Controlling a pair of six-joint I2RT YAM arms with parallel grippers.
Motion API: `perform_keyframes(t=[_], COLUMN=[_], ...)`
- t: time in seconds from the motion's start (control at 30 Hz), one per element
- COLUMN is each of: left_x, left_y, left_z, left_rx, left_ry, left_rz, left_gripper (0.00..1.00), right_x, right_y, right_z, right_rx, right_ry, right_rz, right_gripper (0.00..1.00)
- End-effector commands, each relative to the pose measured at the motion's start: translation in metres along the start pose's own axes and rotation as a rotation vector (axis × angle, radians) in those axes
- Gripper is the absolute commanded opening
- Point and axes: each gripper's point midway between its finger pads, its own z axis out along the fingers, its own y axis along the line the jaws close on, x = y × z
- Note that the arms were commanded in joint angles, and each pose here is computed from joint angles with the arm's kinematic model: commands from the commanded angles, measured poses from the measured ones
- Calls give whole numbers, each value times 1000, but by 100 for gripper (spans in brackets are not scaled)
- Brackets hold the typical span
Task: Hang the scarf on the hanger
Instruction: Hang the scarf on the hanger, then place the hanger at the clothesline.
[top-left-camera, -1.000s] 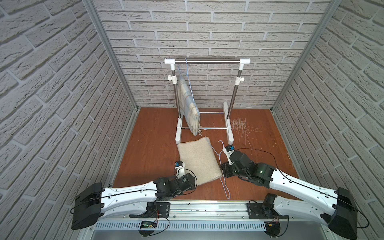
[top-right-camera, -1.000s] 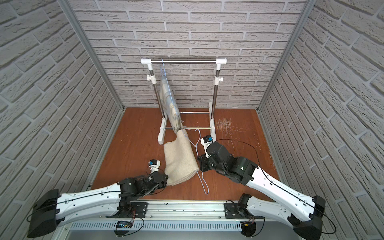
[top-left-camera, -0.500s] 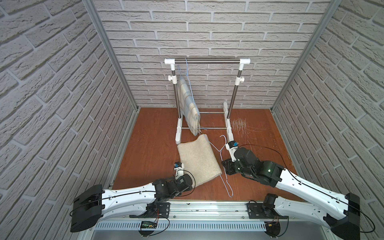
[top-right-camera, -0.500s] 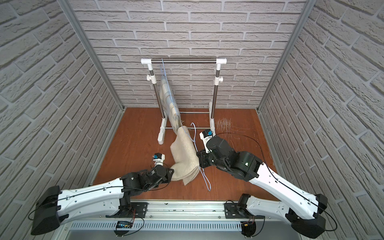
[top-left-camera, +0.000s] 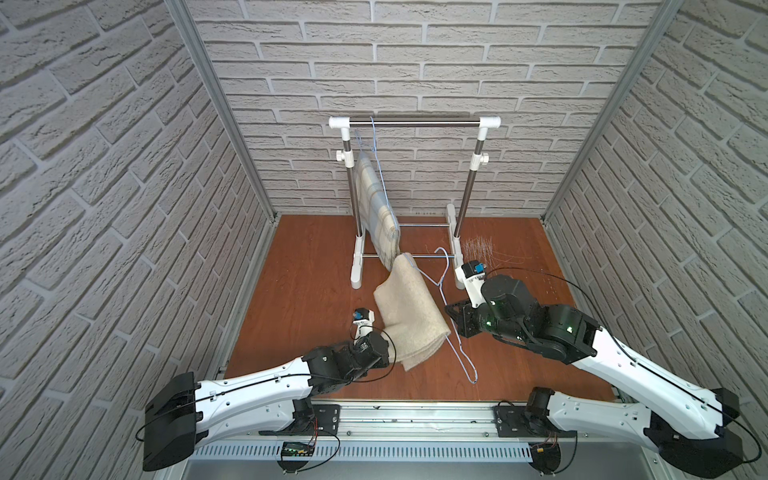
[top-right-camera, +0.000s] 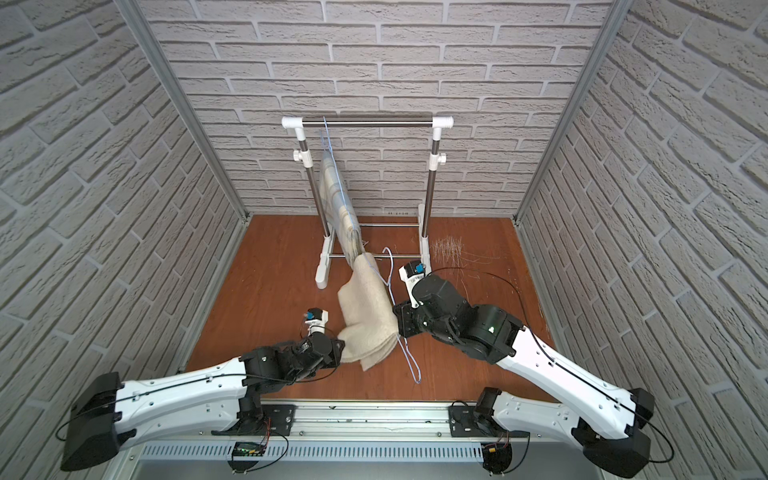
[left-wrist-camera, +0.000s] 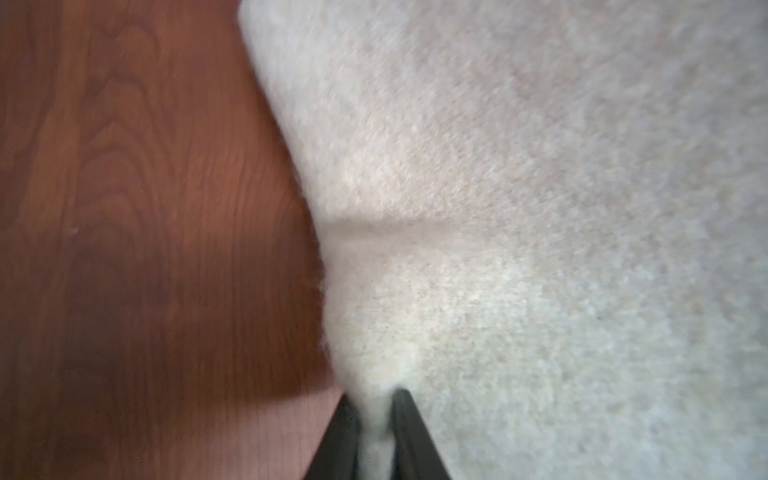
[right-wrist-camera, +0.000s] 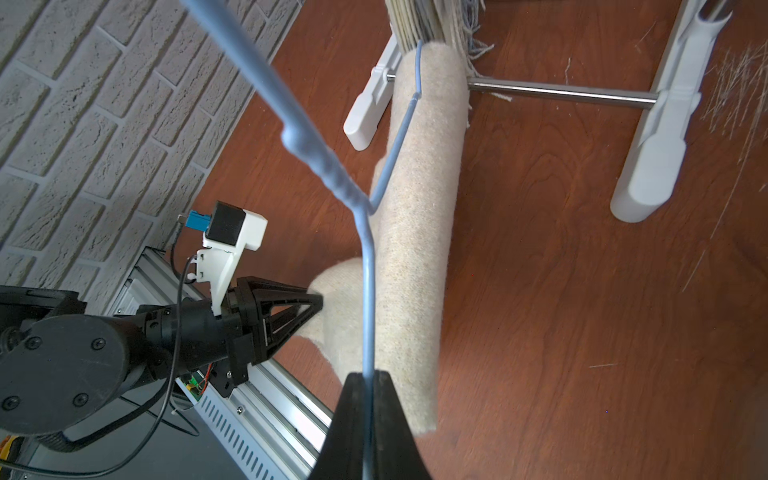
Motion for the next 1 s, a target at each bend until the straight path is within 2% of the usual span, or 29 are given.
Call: perform_keyframes(t=[0.0, 0.07, 0.13, 0.43, 0.7, 0.97], left_x=[-27, -37, -46, -62, -72, -94], left_y=[-24, -34, -41, -45, -46, -69], left_z=[-9, -15, -20, -26, -26, -33], left_rx=[36, 47, 60, 74, 86, 148], left_ry=[-63, -82, -95, -121, -127, -175], left_rz=[59, 71, 79, 66, 60, 67], left_gripper=[42, 53, 55, 56, 54, 54], right_x=[-23, -32, -40, -68, -75, -82], right_y=[8, 8, 8, 11, 15, 19], right_z=[-19, -27, -35, -46, -45, -53], right_rx=[15, 29, 44, 58, 45, 45], right_ry=[-56, -77, -101, -219, -255, -293], right_rz=[-41, -51, -59, -76, -78, -84], right_gripper=[3, 3, 3, 3, 3, 3])
